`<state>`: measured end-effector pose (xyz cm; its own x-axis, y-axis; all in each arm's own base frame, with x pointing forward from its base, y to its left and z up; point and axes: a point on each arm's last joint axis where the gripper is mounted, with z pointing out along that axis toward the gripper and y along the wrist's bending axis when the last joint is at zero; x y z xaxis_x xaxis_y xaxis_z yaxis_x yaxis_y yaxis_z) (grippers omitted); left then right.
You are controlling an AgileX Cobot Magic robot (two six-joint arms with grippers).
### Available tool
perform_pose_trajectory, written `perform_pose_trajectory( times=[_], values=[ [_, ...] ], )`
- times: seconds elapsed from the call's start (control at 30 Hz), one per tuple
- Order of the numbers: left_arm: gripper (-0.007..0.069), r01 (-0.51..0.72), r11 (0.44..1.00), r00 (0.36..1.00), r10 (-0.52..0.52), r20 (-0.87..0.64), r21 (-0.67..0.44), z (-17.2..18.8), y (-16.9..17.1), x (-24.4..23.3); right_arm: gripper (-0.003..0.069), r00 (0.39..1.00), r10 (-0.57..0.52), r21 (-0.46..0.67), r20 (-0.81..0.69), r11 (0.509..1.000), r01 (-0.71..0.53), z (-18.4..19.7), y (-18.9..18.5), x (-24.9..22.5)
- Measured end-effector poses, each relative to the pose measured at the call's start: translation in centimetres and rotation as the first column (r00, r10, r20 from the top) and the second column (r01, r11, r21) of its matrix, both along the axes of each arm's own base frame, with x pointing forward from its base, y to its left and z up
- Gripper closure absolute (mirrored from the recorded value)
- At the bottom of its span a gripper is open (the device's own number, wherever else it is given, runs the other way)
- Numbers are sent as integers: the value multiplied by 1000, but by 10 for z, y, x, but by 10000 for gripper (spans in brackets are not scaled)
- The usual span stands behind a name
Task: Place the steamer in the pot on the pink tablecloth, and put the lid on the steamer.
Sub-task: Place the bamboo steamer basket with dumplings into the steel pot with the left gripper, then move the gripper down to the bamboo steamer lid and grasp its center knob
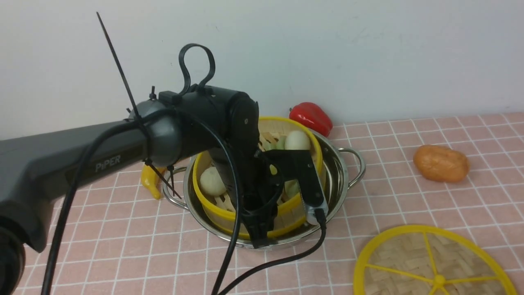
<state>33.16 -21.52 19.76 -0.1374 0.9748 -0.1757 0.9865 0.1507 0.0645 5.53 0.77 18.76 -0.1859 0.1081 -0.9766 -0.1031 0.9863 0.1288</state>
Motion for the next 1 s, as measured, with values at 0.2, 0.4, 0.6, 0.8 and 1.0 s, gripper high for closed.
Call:
perform_pose_trajectory(
  times=[0.2, 0.4, 0.6, 0.8, 1.0],
  values=[
    [520, -21, 999, 999, 20, -37, -32, -4, -4, -1, 416, 1000, 0, 0, 0, 1000, 0, 0, 0, 0],
    [291, -53, 998, 998, 51, -48, -42, -6, -6, 0, 416, 1000, 0, 0, 0, 1000, 0, 0, 0, 0],
    [136, -150, 989, 988, 151, 17, -15, 16, 3, 0, 416, 1000, 0, 0, 0, 1000, 0, 0, 0, 0],
    [175, -340, 940, 931, 334, 146, 20, 87, 27, -11, 416, 1000, 0, 0, 0, 1000, 0, 0, 0, 0],
    [535, -601, 790, 746, 608, 270, -121, 159, 77, -34, 416, 1000, 0, 0, 0, 1000, 0, 0, 0, 0]
  ],
)
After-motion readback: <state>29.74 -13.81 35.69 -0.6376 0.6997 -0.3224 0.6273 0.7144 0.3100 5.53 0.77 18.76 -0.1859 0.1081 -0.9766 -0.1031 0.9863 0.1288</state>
